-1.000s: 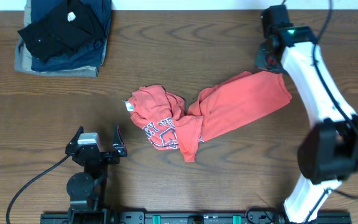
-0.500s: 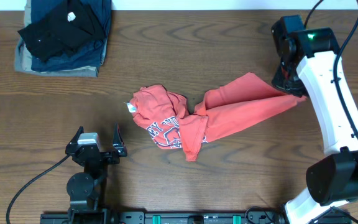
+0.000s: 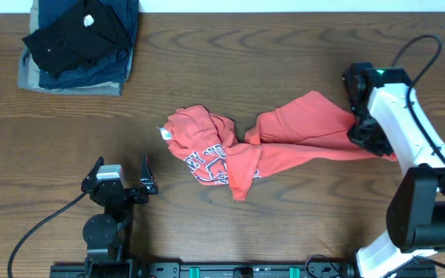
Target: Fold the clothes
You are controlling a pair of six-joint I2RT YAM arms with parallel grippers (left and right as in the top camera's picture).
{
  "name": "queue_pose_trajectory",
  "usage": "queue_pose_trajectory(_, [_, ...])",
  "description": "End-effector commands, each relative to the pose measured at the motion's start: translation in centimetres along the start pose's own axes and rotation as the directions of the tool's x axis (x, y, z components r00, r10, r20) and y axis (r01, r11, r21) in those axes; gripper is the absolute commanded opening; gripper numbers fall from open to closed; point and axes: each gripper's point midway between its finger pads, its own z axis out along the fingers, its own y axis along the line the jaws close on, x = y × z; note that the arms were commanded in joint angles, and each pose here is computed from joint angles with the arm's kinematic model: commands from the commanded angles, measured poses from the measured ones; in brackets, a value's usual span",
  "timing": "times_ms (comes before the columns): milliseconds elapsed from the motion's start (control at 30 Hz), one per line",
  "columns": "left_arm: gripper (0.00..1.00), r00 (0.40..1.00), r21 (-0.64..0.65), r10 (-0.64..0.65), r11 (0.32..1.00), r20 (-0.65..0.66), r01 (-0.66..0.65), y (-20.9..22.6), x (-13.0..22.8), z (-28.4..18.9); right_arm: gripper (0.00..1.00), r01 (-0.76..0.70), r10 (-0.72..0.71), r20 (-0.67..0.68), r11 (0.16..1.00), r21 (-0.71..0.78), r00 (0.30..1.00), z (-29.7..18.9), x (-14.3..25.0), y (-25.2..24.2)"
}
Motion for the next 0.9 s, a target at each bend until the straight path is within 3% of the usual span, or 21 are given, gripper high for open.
queue_pose_trajectory(0, [0.98,0.999,-0.039,-0.008,0.999,-0.049,0.006,0.8,1.7,0.1,0.01,-0.103,0.103,0.012,0.994,0.027,0.995,0.8,-1.5,-2.1])
queue_pose_trajectory(233, [0.98,0.999,-0.039,-0.008,0.999,-0.049,0.006,0.8,1.7,0.1,0.02,-0.076,0.075,-0.041,0.997,-0.014,0.996,2.0,-2.3,-2.7])
queue_pose_trajectory(300, [0.98,0.999,-0.039,-0.008,0.999,-0.049,0.006,0.8,1.7,0.1,0.08,-0.019,0.014,-0.069,0.998,-0.067,0.998,2.0,-1.9,-1.8])
queue_pose_trajectory(400, [0.98,0.999,-0.039,-0.008,0.999,-0.049,0.006,0.8,1.7,0.1,0.29,0.072,-0.089,-0.104,0.984,-0.161,0.991,1.7,-1.2,-0.2])
queue_pose_trajectory(433, [0.98,0.999,-0.039,-0.008,0.999,-0.049,0.006,0.8,1.7,0.1,0.46,0.091,-0.113,-0.111,0.978,-0.187,0.987,1.6,-1.0,0.2])
queue_pose_trajectory(467, [0.98,0.999,-0.039,-0.008,0.999,-0.049,0.006,0.8,1.7,0.1,0.77,0.112,-0.139,-0.119,0.970,-0.214,0.983,1.5,-0.7,0.6])
queue_pose_trajectory(500, [0.98,0.999,-0.039,-0.008,0.999,-0.049,0.006,0.8,1.7,0.1,0.94,0.128,-0.160,-0.120,0.963,-0.237,0.980,1.5,-0.6,1.0])
queue_pose_trajectory(533, [0.98,0.999,-0.039,-0.008,0.999,-0.049,0.006,0.8,1.7,0.1,0.99,0.144,-0.180,-0.120,0.954,-0.262,0.976,1.3,-0.5,1.4])
queue_pose_trajectory(867, [0.98,0.999,-0.039,-0.008,0.999,-0.049,0.006,0.8,1.7,0.1,0.99,0.124,-0.186,-0.123,0.910,-0.396,0.975,0.5,-0.5,4.0])
